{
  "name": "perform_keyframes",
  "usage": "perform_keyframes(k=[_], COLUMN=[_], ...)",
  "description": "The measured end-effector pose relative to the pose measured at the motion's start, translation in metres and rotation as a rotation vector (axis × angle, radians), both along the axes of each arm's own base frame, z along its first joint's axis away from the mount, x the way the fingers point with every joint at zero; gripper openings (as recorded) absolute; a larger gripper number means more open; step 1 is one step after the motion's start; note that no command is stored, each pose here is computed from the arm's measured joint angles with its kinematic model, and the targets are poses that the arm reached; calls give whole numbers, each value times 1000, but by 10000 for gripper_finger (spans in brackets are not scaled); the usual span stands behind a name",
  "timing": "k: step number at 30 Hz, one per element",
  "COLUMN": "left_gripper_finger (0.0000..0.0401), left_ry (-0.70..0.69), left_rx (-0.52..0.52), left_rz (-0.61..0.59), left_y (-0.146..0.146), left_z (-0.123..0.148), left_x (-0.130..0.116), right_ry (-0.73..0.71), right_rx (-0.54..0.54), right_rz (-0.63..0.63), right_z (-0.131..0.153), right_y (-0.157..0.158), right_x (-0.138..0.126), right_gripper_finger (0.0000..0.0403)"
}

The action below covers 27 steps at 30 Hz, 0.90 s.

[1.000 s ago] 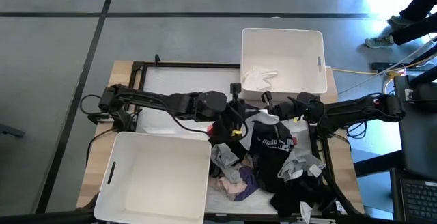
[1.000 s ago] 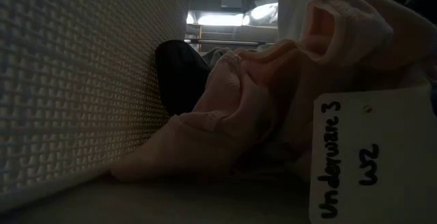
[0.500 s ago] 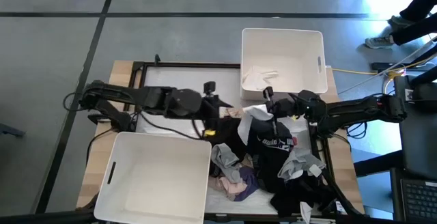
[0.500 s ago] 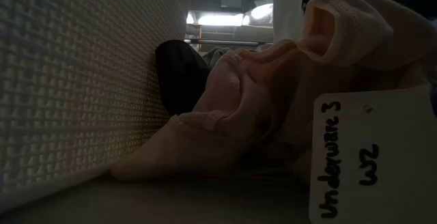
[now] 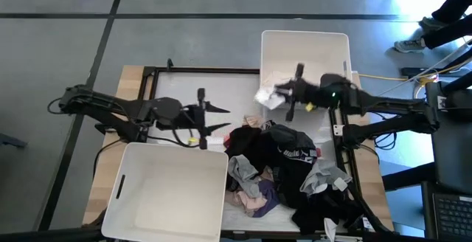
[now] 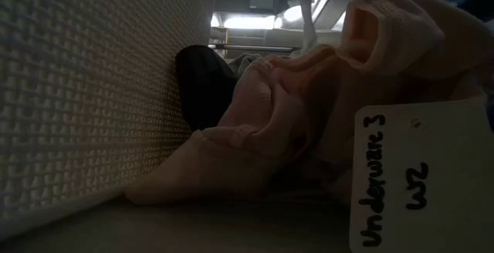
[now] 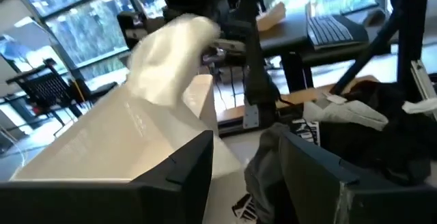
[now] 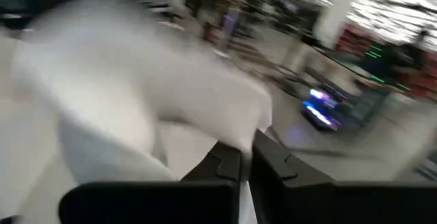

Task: Sort clothes
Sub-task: Put the white sock into the top white laundry bin

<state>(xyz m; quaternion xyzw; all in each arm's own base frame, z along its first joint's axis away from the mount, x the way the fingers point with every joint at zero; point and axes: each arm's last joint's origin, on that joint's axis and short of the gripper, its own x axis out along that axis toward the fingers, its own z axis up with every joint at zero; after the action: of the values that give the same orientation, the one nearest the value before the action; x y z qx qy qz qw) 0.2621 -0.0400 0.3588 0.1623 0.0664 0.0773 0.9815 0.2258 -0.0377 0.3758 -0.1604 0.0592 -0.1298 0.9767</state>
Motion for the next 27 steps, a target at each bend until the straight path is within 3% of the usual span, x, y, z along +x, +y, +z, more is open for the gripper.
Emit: perform_keyframes(k=[7, 14, 19, 27], left_gripper_finger=[159, 159, 159, 159], left_ry=[-66, -105, -116, -100], left_rx=[47, 86, 101, 122], left_rz=[-10, 30, 52, 49], left_y=[9, 20, 25, 25], left_z=[-26, -56, -52, -54], left_x=[-20, -21, -25, -25], right_ry=[24, 95, 157, 166], right_rx=[-6, 30, 109, 304], right_rz=[-325, -583, -671, -738], right_z=[33, 25, 12, -2], right_y=[-44, -99, -119, -122], right_x=[-21, -38, -44, -44], right_gripper_finger=[18, 18, 19, 24])
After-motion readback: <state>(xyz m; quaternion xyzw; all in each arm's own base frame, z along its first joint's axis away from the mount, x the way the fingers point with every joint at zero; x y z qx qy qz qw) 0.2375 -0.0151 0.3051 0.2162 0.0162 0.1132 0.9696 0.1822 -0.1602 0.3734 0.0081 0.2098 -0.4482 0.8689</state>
